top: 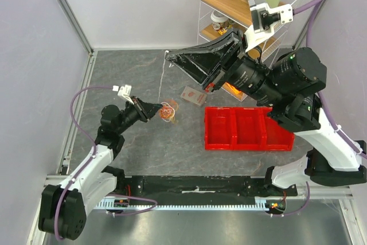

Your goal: Untangle the cables

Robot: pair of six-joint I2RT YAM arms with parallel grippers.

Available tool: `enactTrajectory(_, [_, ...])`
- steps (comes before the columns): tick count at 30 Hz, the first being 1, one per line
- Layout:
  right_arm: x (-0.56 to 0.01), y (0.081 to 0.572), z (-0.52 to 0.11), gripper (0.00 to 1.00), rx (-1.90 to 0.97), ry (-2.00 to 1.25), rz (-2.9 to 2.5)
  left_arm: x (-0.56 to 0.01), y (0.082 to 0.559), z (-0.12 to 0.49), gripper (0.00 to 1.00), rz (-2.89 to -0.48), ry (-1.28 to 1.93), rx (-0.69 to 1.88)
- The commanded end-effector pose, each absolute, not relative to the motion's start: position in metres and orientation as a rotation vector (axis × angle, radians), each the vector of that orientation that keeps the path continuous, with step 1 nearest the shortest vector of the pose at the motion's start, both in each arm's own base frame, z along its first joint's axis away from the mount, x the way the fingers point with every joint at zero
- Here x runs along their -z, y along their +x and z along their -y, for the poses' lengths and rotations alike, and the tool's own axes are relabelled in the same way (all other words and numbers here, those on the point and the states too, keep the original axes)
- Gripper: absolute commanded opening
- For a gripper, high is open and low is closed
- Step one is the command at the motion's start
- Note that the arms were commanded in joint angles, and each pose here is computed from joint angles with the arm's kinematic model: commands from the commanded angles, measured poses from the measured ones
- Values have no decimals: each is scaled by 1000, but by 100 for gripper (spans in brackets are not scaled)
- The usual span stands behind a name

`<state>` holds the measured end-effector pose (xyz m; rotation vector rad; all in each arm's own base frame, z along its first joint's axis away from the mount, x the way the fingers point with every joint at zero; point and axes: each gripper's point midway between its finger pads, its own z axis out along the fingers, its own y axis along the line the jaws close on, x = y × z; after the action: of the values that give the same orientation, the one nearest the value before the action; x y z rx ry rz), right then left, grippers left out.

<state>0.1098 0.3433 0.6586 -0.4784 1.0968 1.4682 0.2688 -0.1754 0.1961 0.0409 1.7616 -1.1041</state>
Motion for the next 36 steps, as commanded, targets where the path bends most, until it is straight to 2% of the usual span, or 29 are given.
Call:
enactTrajectory(1, [-702, 90, -316, 0, -1535, -468, -936, -221, 299, 162, 16, -1668, -66, 1009])
enactTrajectory(7, [-728, 79, -298, 0, -1564, -455, -860, -172, 317, 129, 16, -1822, -299, 805])
enactTrajectory(20, [-740, 69, -282, 0, -1568, -467, -795, -111, 328, 97, 16, -1964, -504, 619])
enactTrajectory(23, [-726, 78, -287, 0, -1524, -460, -842, -124, 320, 113, 19, -1956, -446, 738])
enactTrajectory(25, [-715, 87, -293, 0, -1484, -450, -888, -144, 309, 135, 30, -1925, -364, 906])
enactTrajectory(27, [-705, 92, -301, 0, -1463, -464, -924, -179, 290, 163, 46, -1834, -218, 1133])
enactTrajectory(29, [-697, 95, -306, 0, -1449, -479, -949, -199, 268, 180, 54, -1777, -101, 1291])
enactTrajectory(32, [-686, 100, -308, 0, -1418, -477, -983, -221, 239, 192, 55, -1720, 43, 1406])
enactTrajectory(36, [-682, 111, -310, 0, -1369, -447, -998, -250, 217, 189, 55, -1626, 107, 1406])
